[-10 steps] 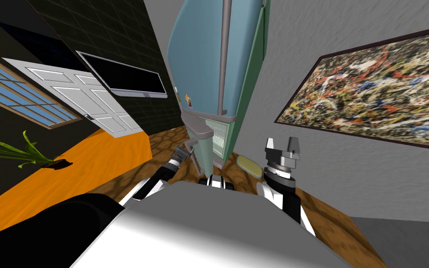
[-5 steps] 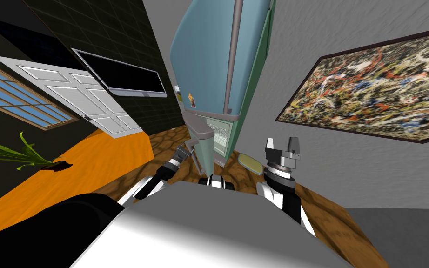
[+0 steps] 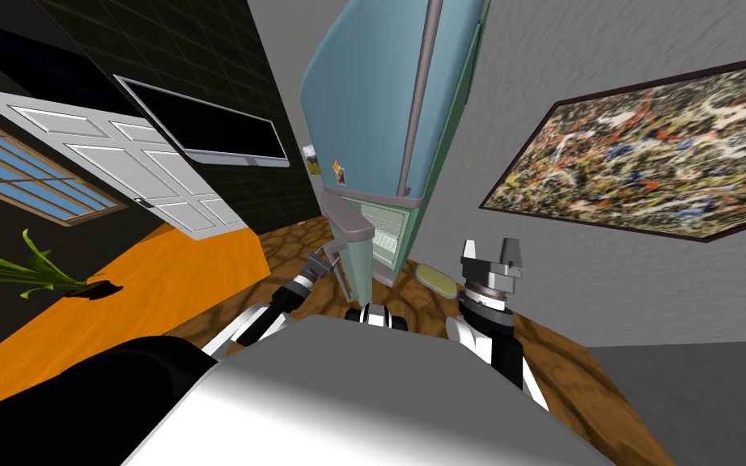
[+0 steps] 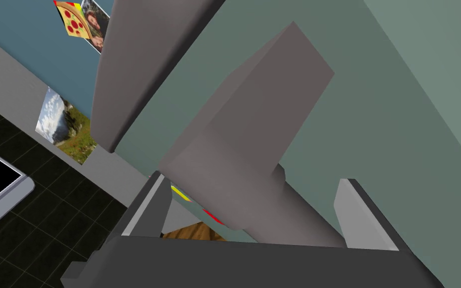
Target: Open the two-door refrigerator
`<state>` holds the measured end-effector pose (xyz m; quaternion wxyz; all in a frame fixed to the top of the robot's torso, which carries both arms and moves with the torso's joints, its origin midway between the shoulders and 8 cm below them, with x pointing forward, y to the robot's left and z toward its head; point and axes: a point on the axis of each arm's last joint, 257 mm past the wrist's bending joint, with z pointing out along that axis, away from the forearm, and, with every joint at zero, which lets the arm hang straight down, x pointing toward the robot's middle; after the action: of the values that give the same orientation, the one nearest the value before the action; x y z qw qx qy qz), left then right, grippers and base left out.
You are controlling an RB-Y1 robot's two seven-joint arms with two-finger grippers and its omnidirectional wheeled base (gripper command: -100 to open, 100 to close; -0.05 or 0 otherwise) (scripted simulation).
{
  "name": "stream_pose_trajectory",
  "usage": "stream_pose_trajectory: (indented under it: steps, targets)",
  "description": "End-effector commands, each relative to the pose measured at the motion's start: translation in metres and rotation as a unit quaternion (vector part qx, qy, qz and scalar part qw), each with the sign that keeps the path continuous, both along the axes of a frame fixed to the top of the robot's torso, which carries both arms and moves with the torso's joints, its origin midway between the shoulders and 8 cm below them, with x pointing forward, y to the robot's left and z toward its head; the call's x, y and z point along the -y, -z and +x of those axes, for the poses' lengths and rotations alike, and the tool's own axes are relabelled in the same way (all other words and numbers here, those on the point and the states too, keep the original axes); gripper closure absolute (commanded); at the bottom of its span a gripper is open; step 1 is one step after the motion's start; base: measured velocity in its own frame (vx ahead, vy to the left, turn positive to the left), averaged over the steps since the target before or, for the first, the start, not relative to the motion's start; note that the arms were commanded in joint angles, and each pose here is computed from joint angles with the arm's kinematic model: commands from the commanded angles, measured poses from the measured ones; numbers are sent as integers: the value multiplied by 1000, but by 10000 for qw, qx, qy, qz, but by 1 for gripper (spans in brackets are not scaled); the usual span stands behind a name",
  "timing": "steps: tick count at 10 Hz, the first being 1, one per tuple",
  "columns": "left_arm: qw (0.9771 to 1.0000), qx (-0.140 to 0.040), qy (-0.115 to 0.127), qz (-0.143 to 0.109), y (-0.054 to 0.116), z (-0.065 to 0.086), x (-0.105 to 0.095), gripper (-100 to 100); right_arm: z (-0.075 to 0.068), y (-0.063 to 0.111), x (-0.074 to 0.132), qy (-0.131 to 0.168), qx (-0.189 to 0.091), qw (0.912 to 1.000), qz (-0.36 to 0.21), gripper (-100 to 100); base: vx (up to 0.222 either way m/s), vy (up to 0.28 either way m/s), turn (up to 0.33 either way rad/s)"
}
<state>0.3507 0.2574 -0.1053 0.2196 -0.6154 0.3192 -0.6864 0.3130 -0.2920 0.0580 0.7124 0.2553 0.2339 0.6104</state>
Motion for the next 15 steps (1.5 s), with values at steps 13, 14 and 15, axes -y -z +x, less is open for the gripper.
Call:
stream_pose_trajectory:
  steps: [13, 14, 15]
  targets:
    - [9944, 21, 1048, -97, -3, -20, 44, 100, 0, 0, 0, 1, -1, 10000, -1, 0, -79, 288, -78]
    - [9929, 13, 1184, -105, -3, -23, 50, 100, 0, 0, 0, 0, -1, 10000, -2, 0, -141, 375, -145]
    - [9929, 13, 1184, -105, -3, -23, 50, 100, 0, 0, 0, 0, 0, 10000, -2, 0, -109, 317, -55]
